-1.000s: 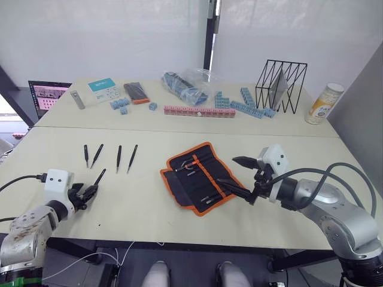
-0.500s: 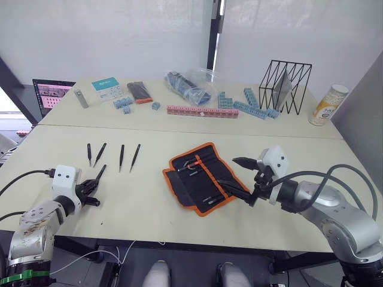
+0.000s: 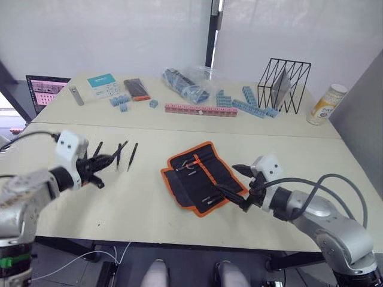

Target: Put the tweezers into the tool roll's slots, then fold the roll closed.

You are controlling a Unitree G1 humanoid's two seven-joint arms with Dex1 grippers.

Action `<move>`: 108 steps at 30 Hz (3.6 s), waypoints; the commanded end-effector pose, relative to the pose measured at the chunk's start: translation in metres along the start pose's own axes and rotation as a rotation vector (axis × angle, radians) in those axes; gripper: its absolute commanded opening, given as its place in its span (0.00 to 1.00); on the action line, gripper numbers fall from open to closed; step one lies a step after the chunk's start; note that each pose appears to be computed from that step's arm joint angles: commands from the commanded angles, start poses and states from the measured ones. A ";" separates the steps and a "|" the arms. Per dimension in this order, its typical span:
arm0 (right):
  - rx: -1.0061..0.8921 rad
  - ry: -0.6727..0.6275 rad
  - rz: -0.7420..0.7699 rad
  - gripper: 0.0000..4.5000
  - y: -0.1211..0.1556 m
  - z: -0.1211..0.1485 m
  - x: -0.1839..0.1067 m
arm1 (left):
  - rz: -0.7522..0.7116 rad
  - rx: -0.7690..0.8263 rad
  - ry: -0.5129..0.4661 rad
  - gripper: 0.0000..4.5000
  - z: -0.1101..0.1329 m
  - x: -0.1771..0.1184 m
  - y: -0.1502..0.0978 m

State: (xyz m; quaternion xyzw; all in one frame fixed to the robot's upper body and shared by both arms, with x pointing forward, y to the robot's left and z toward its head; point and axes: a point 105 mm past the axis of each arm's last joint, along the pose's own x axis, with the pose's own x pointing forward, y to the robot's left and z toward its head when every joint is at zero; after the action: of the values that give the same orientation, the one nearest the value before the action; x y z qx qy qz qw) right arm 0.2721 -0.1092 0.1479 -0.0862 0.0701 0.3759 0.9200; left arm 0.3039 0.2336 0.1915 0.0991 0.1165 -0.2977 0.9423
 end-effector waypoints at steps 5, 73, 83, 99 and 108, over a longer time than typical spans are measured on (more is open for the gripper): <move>-0.014 0.035 -0.090 0.44 -0.001 -0.015 0.020 | -0.319 -0.025 0.098 0.00 0.004 0.046 -0.067; 0.134 0.389 -0.072 0.00 0.047 -0.133 0.032 | -0.427 0.164 0.364 0.00 -0.018 0.200 -0.146; 0.137 0.397 -0.064 0.00 0.050 -0.133 0.030 | -0.408 0.198 0.369 0.00 -0.037 0.210 -0.143; 0.128 0.411 -0.113 0.00 0.039 -0.138 0.029 | -0.389 0.134 0.220 0.97 0.007 0.131 -0.099; 0.099 0.387 -0.106 0.00 0.031 -0.132 0.030 | -0.066 0.055 -0.053 0.99 -0.008 0.047 -0.037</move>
State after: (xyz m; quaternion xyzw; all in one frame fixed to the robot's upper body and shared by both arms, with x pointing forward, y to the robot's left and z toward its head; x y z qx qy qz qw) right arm 0.2800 -0.0864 0.0601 -0.1192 0.1543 0.2959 0.9351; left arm 0.3238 0.1663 0.1469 0.1026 0.1369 -0.3601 0.9171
